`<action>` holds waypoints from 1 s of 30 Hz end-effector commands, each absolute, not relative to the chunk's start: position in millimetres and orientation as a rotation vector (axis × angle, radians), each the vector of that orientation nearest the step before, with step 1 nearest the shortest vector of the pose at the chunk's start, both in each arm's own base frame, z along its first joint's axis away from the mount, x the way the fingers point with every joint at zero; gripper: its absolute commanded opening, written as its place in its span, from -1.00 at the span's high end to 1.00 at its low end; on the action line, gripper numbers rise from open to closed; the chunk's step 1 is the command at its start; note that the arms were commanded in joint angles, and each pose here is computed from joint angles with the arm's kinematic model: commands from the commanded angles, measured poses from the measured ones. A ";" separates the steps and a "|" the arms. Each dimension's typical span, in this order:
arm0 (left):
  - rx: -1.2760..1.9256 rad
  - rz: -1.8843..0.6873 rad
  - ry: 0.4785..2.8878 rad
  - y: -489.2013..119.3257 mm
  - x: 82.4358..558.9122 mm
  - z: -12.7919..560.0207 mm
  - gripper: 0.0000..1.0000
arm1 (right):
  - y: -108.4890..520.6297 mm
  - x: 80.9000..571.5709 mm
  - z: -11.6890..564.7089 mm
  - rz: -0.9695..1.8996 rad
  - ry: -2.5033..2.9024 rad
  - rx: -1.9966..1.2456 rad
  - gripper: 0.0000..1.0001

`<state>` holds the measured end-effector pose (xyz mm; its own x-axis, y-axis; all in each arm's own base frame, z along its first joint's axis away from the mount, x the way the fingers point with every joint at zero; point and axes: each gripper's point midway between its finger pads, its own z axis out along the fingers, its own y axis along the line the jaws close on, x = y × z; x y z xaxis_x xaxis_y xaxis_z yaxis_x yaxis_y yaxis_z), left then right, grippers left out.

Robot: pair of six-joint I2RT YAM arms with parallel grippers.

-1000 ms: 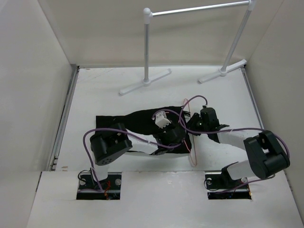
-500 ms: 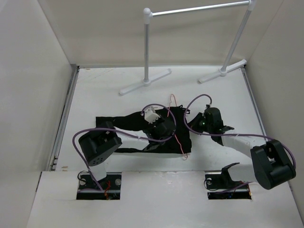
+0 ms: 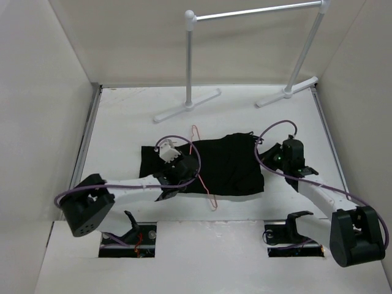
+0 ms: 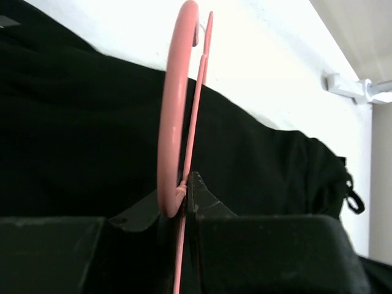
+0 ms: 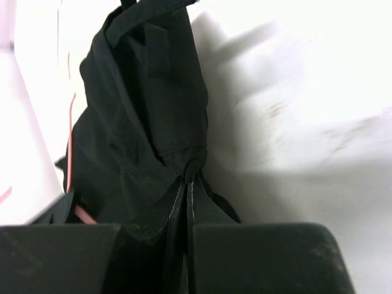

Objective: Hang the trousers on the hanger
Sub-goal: Place the trousers on the hanger, then place the hanger at the clothesline.

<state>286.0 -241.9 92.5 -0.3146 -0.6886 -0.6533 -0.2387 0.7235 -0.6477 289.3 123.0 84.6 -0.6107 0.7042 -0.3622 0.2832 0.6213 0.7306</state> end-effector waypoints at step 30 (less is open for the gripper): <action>-0.102 -0.553 1.868 -312.4 275.8 283.0 0.97 | 99.7 307.7 160.1 0.608 2.124 0.631 -0.56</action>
<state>268.4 -305.3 205.2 -0.4432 -0.2441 -0.8626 0.1519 0.9279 -0.3406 303.9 103.2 99.8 -0.6028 0.6453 -0.4693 0.3179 0.7337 0.6005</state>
